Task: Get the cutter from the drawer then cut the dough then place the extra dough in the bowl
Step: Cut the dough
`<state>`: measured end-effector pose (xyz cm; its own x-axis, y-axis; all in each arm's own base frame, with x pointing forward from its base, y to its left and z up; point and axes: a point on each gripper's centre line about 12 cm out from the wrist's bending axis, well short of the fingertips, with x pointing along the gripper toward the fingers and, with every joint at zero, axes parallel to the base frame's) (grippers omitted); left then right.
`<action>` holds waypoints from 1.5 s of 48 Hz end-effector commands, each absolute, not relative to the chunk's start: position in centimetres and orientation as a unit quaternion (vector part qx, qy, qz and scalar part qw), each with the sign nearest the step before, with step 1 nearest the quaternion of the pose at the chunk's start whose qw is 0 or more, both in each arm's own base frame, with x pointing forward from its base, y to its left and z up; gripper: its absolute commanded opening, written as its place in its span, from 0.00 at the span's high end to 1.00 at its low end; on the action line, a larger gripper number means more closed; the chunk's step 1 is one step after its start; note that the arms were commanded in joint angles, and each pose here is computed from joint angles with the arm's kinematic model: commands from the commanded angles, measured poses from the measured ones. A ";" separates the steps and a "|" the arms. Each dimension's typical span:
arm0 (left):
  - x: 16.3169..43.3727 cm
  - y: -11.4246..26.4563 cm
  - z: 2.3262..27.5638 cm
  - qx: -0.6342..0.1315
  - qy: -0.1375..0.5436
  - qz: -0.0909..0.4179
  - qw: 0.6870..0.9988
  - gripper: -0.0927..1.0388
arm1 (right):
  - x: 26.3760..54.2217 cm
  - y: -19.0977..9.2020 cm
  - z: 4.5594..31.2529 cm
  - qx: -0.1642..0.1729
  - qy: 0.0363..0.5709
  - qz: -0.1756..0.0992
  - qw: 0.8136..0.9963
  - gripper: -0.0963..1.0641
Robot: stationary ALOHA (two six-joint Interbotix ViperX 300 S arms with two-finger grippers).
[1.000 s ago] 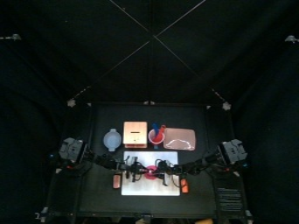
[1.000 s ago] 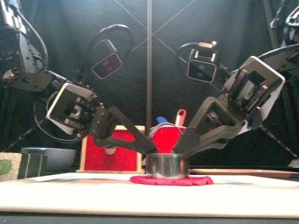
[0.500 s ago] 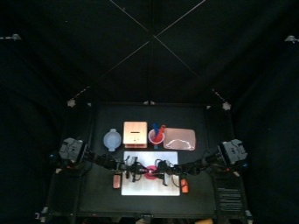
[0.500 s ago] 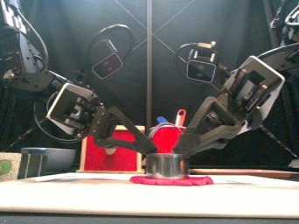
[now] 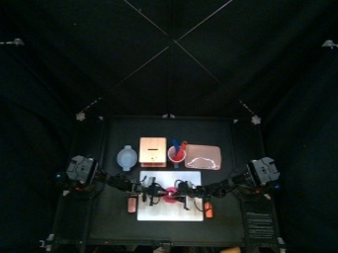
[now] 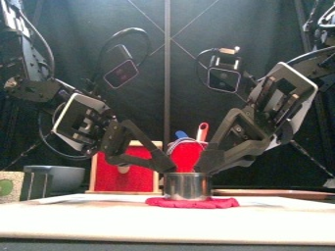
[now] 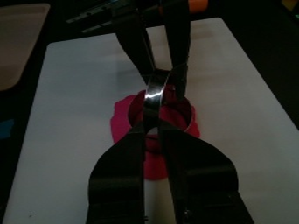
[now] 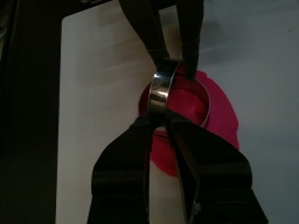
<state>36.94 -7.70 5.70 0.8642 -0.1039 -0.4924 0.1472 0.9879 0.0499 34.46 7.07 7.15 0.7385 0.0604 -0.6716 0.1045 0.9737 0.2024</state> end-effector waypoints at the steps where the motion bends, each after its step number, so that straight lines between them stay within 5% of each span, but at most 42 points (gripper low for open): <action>1: 36.1 -9.0 4.7 0.053 0.280 -0.086 0.955 0.49 | 33.3 7.0 4.7 0.120 0.413 -0.023 0.902 0.48; 36: 36.8 -9.2 7.7 0.053 0.240 -0.089 0.965 0.42 | 34.9 7.3 8.3 0.133 0.368 -0.011 0.920 0.45; 72: 37.2 -8.7 10.0 0.047 0.212 -0.083 0.973 0.22 | 36.3 6.9 10.8 0.141 0.333 -0.009 0.932 0.17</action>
<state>36.88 -8.46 8.66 0.8793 -0.1327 -0.4574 0.1766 0.9828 0.0545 35.97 7.16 9.26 0.7532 0.0767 -0.6533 0.1126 0.9635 0.2429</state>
